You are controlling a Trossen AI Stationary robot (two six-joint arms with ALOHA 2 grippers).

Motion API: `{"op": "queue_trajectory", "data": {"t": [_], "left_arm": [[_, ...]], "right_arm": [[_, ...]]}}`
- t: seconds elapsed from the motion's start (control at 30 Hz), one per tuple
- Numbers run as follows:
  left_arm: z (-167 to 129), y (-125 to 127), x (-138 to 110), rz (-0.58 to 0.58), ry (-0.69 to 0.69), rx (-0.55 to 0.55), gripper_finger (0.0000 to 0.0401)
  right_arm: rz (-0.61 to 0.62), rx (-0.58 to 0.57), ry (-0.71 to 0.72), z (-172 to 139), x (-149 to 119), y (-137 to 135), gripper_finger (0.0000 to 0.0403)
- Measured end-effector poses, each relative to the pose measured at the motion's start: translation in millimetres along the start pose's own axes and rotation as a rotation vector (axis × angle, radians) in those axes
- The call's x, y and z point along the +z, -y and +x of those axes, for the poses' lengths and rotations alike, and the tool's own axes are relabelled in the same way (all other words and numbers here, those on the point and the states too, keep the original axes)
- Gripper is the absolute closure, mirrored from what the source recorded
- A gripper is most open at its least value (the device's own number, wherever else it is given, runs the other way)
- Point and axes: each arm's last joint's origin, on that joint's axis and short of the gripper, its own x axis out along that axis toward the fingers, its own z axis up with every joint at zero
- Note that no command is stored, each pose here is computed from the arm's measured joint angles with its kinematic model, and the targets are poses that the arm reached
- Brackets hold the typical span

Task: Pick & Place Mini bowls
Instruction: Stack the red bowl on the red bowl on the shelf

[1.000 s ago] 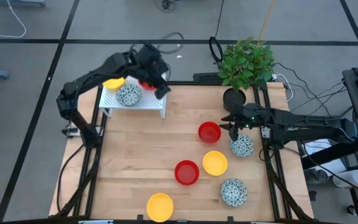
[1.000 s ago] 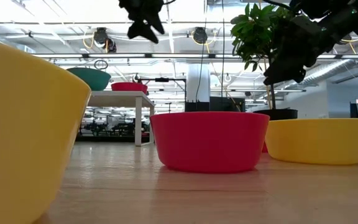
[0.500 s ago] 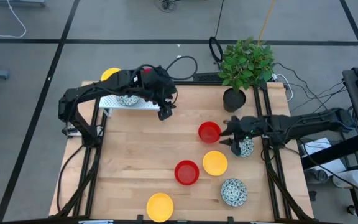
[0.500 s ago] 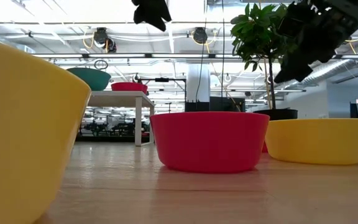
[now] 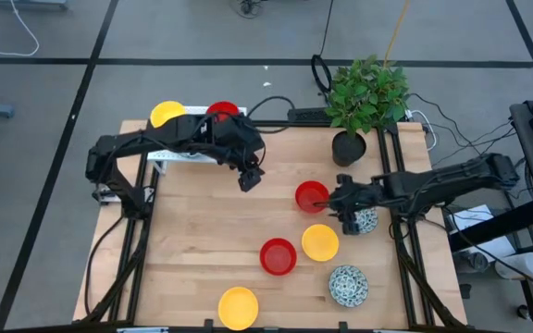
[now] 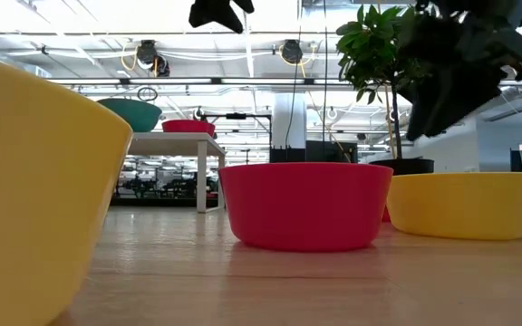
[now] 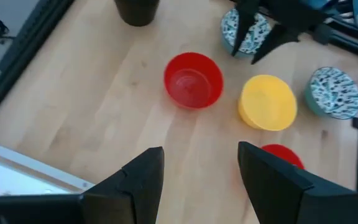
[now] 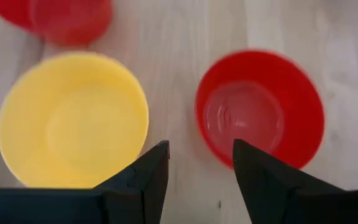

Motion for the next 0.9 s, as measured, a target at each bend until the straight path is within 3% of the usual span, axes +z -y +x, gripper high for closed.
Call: {"op": "queue_trajectory", "data": {"t": [0.2, 0.33, 0.67, 0.9], "left_arm": [[0.1, 17.6, -5.6, 0.007, -0.012, -0.034, 0.0192], [-0.1, 26.0, -8.5, 0.028, -0.016, -0.05, 0.0192], [-0.2, 29.1, -9.6, 0.033, -0.018, -0.056, 0.0192], [-0.2, 29.1, -9.6, 0.047, -0.018, -0.056, 0.0192]], "right_arm": [[-0.025, 0.003, -0.069, 10.7, -2.4, -1.0, 0.0238], [-0.109, -0.02, -0.115, 22.6, -2.6, -1.2, 0.0238], [-0.323, -0.112, -0.139, 53.9, 4.0, -0.7, 0.0238], [-0.361, -0.093, -0.232, 71.5, -2.7, -2.2, 0.0241]]}}
